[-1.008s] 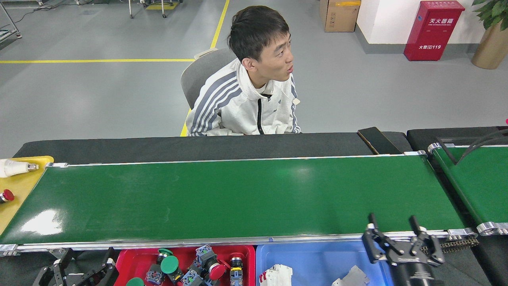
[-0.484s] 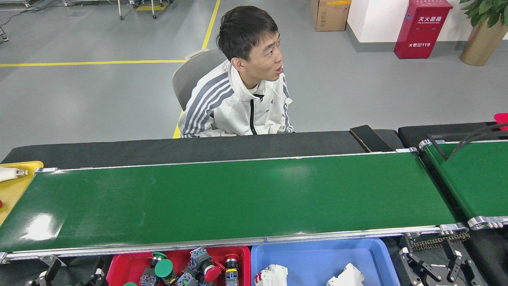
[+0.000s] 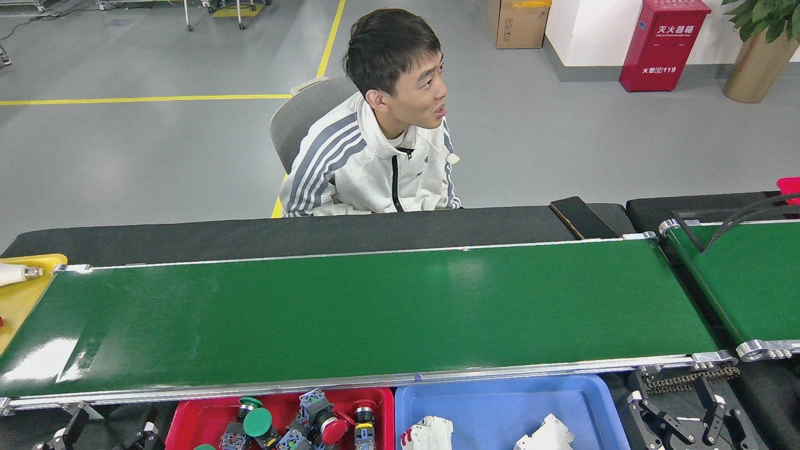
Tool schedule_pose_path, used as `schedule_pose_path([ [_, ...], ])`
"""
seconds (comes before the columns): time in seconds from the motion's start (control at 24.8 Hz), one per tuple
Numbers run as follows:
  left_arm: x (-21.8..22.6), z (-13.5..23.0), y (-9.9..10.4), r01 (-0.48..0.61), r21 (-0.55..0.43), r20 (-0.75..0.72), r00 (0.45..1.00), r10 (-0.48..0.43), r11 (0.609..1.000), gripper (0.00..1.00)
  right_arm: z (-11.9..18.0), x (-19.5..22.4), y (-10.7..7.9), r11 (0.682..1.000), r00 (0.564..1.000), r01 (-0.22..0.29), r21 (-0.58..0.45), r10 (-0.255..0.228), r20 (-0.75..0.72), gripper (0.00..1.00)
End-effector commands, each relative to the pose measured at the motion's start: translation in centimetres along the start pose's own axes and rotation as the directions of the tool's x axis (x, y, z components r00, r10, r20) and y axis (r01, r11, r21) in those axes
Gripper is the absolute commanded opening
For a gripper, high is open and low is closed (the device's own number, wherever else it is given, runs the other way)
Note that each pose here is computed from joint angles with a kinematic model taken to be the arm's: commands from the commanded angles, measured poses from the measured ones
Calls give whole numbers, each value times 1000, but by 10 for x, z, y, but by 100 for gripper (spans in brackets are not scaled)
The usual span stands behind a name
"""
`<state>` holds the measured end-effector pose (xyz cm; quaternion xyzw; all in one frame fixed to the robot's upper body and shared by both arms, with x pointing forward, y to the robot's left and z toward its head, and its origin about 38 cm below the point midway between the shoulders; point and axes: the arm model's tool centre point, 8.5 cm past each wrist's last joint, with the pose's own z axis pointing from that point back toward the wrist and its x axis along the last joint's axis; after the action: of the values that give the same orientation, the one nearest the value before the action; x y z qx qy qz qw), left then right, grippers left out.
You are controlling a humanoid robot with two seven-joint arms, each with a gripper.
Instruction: Pick switch part from conveyor to tray
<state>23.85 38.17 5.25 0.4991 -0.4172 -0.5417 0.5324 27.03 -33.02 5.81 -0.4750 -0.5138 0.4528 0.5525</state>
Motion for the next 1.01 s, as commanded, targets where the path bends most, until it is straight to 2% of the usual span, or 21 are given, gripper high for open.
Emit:
schedule_pose_path([
  [0.0, -1, -1, 6, 7, 21, 1, 1000, -7, 1000, 100, -4, 3, -9, 1000, 1000, 2, -30, -2, 10, 99],
  [0.44, -4, -10, 16, 29, 46, 18, 999, -29, 999, 100, -4, 6, -7, 999, 1000, 20, -28, -20, 2, 99],
  [0.97, -3, -9, 15, 23, 44, 15, 1000, -24, 999, 100, -4, 8, -5, 999, 1000, 27, -27, -27, 1, 99],
])
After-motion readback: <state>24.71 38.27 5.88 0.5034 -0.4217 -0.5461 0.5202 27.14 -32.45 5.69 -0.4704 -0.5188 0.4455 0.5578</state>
